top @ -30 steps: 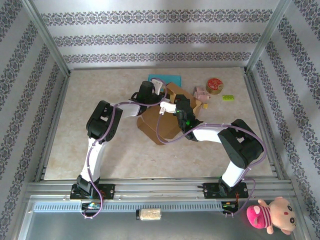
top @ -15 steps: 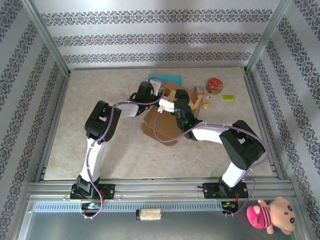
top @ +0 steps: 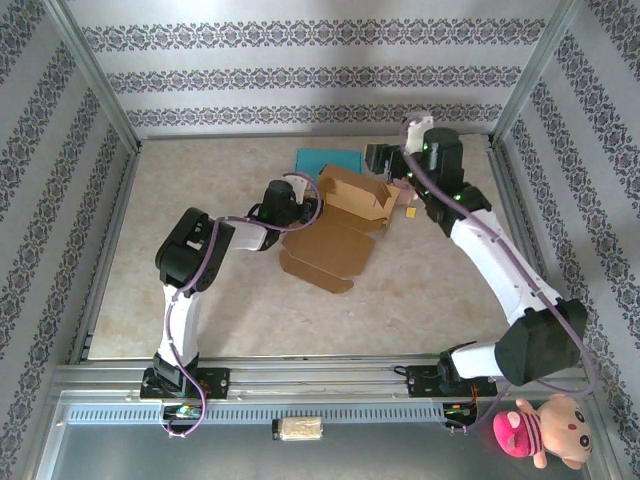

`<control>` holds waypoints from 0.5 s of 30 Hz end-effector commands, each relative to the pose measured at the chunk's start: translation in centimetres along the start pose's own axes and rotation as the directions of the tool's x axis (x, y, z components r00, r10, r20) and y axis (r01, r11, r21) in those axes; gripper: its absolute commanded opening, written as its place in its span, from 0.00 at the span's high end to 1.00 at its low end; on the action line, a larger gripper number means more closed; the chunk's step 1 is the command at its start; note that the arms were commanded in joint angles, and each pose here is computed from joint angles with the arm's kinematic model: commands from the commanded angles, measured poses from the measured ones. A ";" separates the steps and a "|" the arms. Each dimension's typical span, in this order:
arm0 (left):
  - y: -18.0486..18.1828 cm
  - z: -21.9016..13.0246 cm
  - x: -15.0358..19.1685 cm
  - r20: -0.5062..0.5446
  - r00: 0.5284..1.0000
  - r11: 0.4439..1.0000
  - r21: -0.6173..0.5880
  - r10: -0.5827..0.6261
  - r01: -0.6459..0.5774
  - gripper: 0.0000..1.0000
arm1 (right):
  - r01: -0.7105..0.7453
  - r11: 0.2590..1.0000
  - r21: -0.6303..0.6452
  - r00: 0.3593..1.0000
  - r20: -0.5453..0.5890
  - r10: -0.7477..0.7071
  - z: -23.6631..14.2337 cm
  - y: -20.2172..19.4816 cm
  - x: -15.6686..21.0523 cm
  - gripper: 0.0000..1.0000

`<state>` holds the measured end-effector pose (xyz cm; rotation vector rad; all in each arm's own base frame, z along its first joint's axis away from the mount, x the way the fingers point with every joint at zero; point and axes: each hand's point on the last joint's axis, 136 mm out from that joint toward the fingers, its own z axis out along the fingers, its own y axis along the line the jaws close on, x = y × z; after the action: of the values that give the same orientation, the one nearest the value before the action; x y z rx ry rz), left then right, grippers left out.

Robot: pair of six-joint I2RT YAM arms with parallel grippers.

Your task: Fold the paper box

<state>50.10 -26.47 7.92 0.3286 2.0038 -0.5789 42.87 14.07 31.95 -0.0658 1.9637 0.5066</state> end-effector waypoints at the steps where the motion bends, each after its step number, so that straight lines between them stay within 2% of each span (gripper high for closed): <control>1: -2.1 -2.9 -6.5 0.187 0.982 0.999 0.038 0.005 -0.013 0.45 | -0.455 0.889 0.044 0.829 -0.343 0.441 0.2 0.0 6.8 0.18; 4: -2.5 -5.5 -9.0 0.235 0.972 0.999 0.026 -0.026 0.021 0.40 | -0.503 0.853 0.136 0.781 -0.351 0.517 0.0 -1.2 7.3 0.22; 7: -2.3 -7.0 -11.5 0.205 0.974 0.995 -0.023 -0.095 0.102 0.43 | -0.544 0.821 0.171 0.749 -0.342 0.568 0.3 -1.1 7.6 0.25; 9: -1.9 -7.0 -12.8 0.125 0.979 0.982 -0.076 -0.161 0.171 0.45 | -0.576 0.790 0.213 0.720 -0.325 0.613 0.6 -1.1 7.8 0.28; 11: -2.2 -6.1 -12.9 -0.011 0.975 0.972 -0.088 -0.221 0.220 0.45 | -0.608 0.749 0.263 0.681 -0.313 0.662 1.2 -1.2 8.3 0.28; 15: -3.7 -4.5 -13.4 -0.174 0.934 0.950 -0.056 -0.312 0.307 0.44 | -0.625 0.696 0.354 0.642 -0.273 0.716 2.6 -2.4 9.2 0.29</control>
<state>53.10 -27.19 29.81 0.1236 1.8934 -0.7028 41.19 15.05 23.31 0.6481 2.4019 0.8358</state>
